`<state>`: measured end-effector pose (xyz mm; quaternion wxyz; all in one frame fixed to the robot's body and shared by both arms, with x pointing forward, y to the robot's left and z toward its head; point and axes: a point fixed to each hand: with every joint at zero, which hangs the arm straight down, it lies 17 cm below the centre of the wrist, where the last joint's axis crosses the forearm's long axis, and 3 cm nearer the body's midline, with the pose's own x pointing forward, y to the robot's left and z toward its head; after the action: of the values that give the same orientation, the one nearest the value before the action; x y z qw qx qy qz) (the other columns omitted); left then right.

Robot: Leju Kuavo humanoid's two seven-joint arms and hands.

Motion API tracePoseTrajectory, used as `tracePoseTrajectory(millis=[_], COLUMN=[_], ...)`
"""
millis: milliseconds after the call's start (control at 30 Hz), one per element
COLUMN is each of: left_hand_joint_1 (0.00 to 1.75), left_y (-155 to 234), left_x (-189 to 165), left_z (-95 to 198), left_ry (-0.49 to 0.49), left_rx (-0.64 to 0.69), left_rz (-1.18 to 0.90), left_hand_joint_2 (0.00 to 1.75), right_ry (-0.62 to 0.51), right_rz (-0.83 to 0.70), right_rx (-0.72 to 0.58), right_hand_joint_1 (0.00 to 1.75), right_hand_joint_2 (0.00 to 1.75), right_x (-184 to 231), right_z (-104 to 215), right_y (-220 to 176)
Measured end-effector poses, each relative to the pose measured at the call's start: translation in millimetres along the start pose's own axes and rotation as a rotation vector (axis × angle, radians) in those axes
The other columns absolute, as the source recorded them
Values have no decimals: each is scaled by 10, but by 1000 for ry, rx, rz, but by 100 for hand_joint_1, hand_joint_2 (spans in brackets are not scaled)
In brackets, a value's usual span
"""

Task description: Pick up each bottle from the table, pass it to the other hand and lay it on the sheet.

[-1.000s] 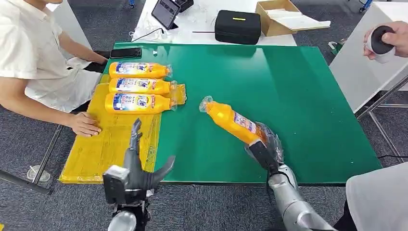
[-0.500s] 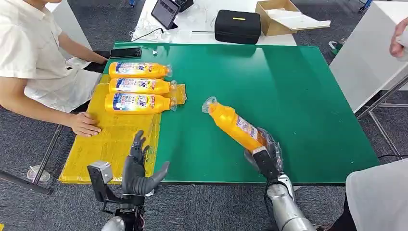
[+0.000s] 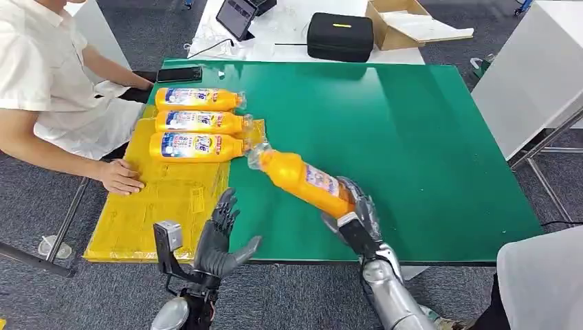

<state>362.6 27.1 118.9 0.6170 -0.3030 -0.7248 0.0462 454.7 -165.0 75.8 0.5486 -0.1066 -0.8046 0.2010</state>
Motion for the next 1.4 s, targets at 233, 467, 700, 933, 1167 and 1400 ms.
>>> tracePoseTrajectory(millis=[233,467,700,933,1167,1400], left_hand_joint_1=[0,0,0,0,0,0], left_y=[135,161,70,84,-23,-188], left_x=[-234,-280,-80,200,359,444], left_z=[-146,-194,-330,-420,-402,-359], left_ry=[55,59,-9,-100,-141,-177], left_rx=[32,35,3,-4,-57,-100], left_rz=[19,38,129,216,276,250], left_hand_joint_2=[175,175,175,175,175,175], right_ry=[-73,-111,-167,-189,-191,-195], right_rz=[-47,-74,-126,-184,-212,-229], right_rx=[31,53,120,168,187,205], right_hand_joint_1=[175,175,175,175,175,175], right_hand_joint_2=[175,175,175,175,175,175], right_x=[312,481,772,953,1003,1041], right_z=[-91,-124,-123,-93,-74,-58], right_y=[166,262,551,779,854,919])
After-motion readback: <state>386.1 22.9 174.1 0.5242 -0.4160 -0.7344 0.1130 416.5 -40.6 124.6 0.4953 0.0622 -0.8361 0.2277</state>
